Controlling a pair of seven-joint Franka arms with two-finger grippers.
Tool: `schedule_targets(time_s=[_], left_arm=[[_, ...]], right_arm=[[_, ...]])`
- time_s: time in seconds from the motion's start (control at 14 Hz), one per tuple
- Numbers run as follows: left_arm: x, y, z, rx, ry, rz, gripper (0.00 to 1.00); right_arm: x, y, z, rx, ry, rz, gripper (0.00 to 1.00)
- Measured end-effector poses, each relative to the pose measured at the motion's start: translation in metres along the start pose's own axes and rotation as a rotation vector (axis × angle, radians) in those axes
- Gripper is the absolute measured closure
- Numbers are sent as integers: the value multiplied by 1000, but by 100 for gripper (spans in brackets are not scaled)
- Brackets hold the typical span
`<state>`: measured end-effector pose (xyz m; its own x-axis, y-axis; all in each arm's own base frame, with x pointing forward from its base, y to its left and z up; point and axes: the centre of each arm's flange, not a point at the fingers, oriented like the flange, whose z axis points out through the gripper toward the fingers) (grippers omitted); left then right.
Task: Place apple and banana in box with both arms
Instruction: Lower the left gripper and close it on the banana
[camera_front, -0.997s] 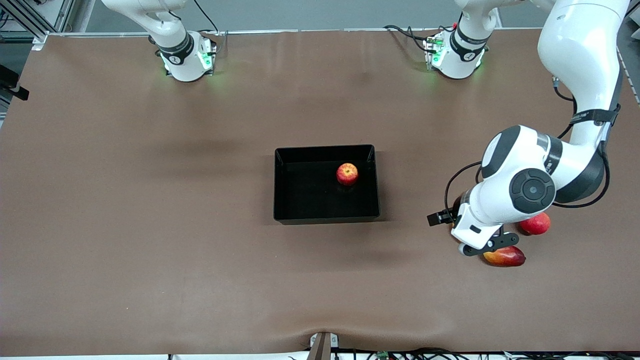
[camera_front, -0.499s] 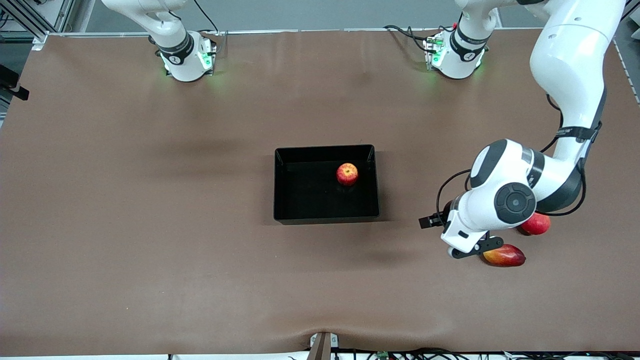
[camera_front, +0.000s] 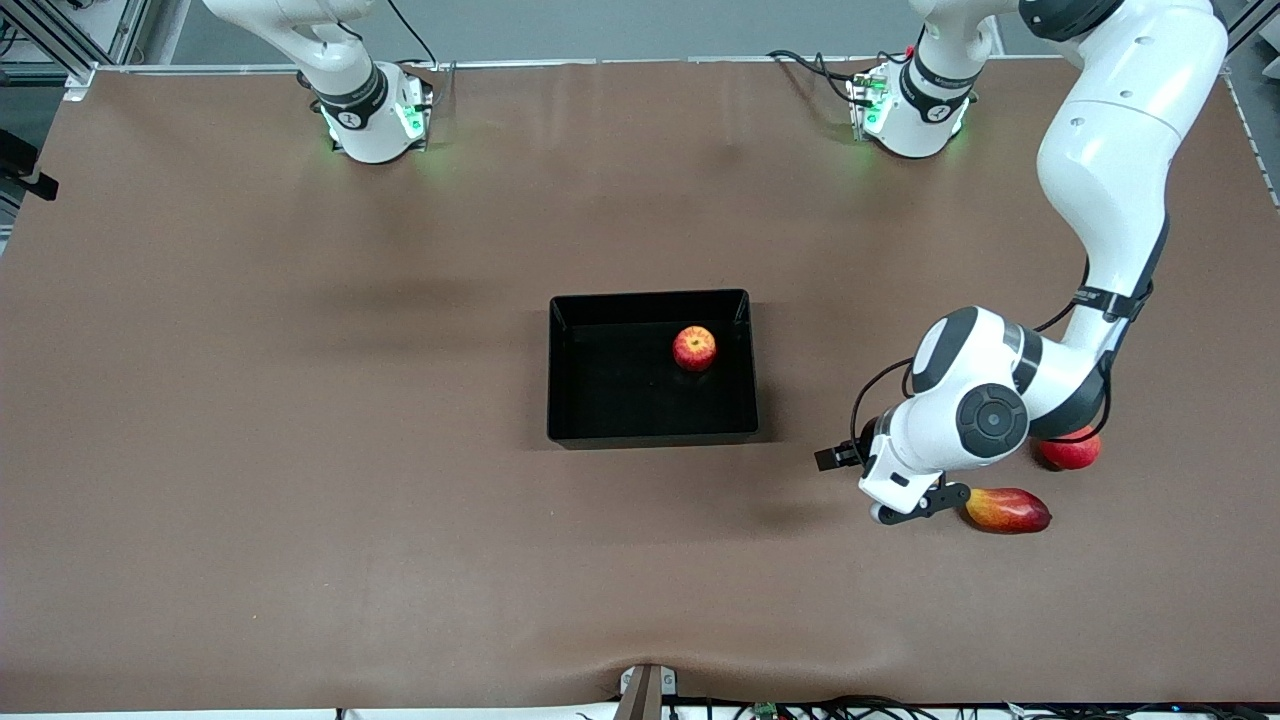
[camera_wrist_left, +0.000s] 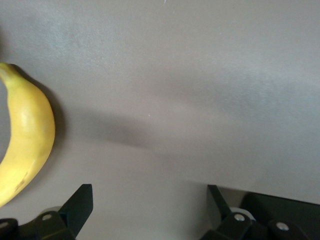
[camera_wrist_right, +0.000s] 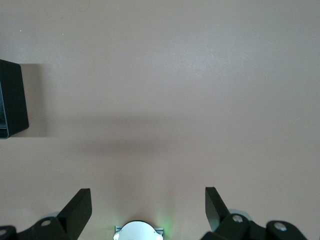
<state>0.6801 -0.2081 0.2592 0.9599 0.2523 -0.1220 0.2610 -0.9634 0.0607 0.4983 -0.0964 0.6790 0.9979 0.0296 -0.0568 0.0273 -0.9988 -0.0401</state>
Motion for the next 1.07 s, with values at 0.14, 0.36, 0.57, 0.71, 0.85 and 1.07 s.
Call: schedule_targets(time_s=[0.14, 0.36, 0.57, 0.71, 0.85, 1.07], left_arm=[[0, -2, 11, -8, 4, -1, 0], [1, -2, 21, -17, 5, -2, 0], [4, -9, 33, 12, 9, 6, 0], [5, -13, 41, 37, 15, 20, 0], [8, -17, 43, 51, 22, 38, 0], [9, -32, 36, 164, 8, 117, 0]], right_arm=[[0, 0, 0, 0, 0, 0, 0], [0, 0, 0, 0, 0, 0, 0], [0, 0, 0, 0, -1, 0, 0], [0, 0, 0, 0, -1, 0, 0], [0, 0, 0, 0, -2, 0, 0], [0, 0, 0, 0, -2, 0, 0]])
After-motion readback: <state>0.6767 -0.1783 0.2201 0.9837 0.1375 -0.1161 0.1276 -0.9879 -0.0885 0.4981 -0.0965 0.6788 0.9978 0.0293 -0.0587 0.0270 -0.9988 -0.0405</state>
